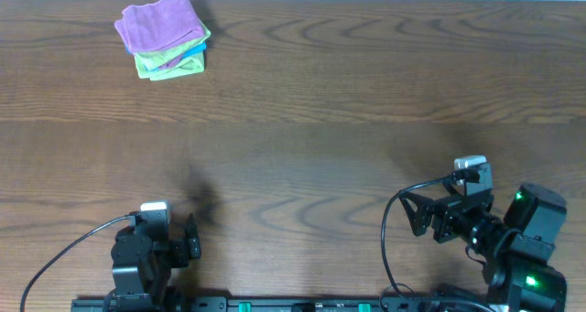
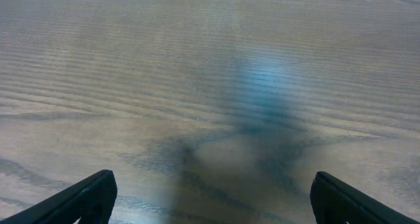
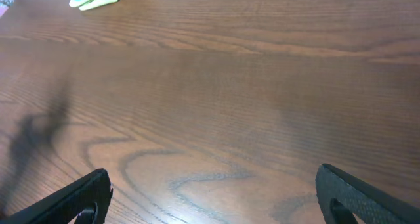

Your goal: Fold the cloth

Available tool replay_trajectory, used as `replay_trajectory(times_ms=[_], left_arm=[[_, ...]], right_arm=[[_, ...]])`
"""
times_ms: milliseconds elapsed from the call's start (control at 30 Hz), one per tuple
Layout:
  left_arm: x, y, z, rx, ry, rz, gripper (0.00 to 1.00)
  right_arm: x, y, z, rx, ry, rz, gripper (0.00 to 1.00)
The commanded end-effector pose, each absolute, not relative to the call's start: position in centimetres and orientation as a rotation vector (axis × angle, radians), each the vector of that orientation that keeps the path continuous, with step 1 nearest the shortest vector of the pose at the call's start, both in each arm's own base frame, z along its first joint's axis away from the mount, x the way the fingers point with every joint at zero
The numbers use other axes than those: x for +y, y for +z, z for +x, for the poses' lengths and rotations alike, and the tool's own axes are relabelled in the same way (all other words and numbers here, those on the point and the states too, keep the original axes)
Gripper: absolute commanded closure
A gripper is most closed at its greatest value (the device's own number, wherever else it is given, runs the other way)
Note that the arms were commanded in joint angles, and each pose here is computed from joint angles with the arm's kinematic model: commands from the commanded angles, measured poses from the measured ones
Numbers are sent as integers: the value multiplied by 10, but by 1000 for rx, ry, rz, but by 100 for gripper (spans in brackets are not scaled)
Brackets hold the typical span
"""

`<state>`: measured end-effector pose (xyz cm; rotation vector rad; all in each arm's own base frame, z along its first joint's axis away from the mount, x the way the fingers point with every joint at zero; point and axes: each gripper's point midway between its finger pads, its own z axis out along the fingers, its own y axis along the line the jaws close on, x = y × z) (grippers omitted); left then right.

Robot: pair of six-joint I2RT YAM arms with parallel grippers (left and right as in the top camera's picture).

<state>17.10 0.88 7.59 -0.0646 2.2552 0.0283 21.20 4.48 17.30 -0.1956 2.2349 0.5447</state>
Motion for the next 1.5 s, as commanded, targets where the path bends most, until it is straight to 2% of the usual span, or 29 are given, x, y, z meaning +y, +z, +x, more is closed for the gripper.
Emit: replay_trajectory(times_ms=[0,100,267,500,1133,1467], left_arm=[[13,62,160,2320,85,-22,4],[13,62,160,2320,85,-22,5],[13,62,160,2320,85,-22,4],[13,62,160,2320,85,-22,4],[13,62,160,2321,85,-22,4],[13,62,160,2321,85,-22,4]], right_arm=[[47,171,208,2243,560,-203,1],[52,171,203,2244,551,-233,1],[38,163,202,2258,304,-254,1],[15,141,197,2232,82,-140,1],[-7,96,190,2153,-48,-20,1],[-14,78,189,2164,-43,136,1]])
